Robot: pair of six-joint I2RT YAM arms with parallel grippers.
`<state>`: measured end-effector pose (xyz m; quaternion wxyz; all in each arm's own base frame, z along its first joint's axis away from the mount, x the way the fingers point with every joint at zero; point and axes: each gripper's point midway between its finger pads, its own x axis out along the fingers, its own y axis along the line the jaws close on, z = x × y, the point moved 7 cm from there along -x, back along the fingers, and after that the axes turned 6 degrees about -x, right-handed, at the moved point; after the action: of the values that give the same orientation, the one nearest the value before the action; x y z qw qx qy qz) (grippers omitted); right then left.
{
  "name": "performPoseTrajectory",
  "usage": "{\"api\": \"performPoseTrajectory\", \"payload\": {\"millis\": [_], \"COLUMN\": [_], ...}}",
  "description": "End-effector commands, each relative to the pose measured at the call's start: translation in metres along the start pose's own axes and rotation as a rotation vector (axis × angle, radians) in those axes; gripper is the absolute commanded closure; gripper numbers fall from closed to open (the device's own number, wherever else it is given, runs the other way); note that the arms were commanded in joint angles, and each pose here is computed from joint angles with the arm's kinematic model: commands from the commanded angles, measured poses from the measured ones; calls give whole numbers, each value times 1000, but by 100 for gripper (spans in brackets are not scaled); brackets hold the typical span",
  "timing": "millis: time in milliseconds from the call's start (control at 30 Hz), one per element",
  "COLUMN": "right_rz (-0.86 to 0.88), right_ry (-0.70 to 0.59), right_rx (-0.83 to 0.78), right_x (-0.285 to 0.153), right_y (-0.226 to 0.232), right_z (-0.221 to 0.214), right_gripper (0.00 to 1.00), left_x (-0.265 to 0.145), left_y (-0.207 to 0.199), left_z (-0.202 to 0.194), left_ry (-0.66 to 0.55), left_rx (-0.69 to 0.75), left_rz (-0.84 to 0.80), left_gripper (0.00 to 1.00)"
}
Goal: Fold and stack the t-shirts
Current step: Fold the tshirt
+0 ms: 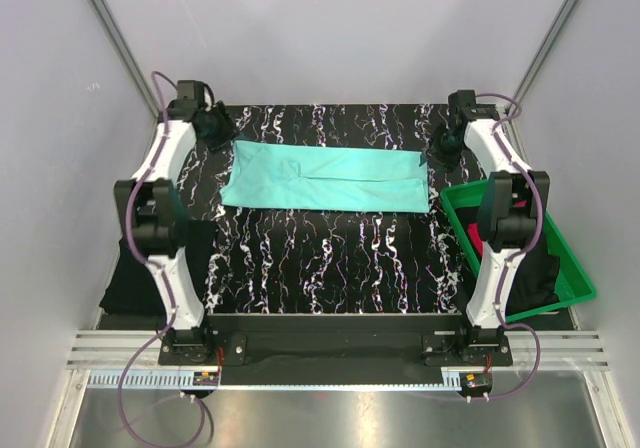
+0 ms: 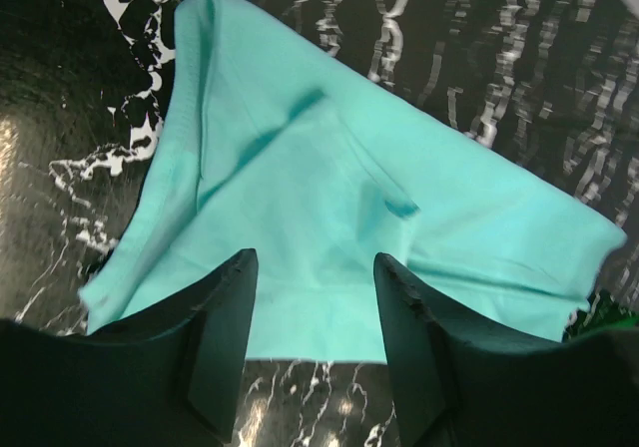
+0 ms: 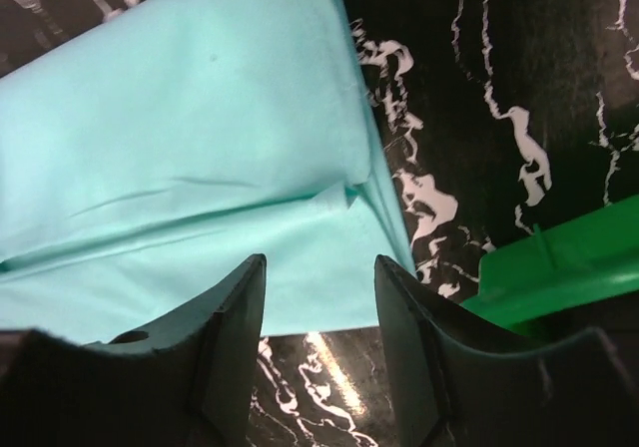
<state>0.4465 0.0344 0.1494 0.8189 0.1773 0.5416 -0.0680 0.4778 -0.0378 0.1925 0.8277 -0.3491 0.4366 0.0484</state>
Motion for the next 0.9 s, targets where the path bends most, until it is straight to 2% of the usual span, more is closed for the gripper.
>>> {"api": "performPoseTrajectory", "payload": {"millis": [0,67,100,233,367,433,700,867], "right_rz": [100,157,176,227,227,225,194,184], "right_ry": [-36,-12,0,34,62,80,112,119], "right_rx": [-10,-3,3,-14,0,14,32,46], "right_x": [-27,-22,-17,-10,0,5,17,20], "right_y": [9,17,19,30,31,30,25,23], "right_z": [-8,-17,-21,-27,-30,-33,-40,-41], "right_gripper": [45,46,46,51,73,76,79,79], "left_x": [-62,-66,-56,-31,1,21,70,92], "left_y": [-17,-16,-19,-31,-47,-50,-54,-59], "left_z": [-6,-21,-43,-75,-92,-93,-89,-93], "left_ry": [-82,-41,20,123,193,205,234,238], "left_rx": [110,119,133,148,139,116,53,44], "left_rz": [-77,-113,-138,-228,-284,-279,-288,-299], "left_gripper": [46,49,51,57,70,77,84,85]}}
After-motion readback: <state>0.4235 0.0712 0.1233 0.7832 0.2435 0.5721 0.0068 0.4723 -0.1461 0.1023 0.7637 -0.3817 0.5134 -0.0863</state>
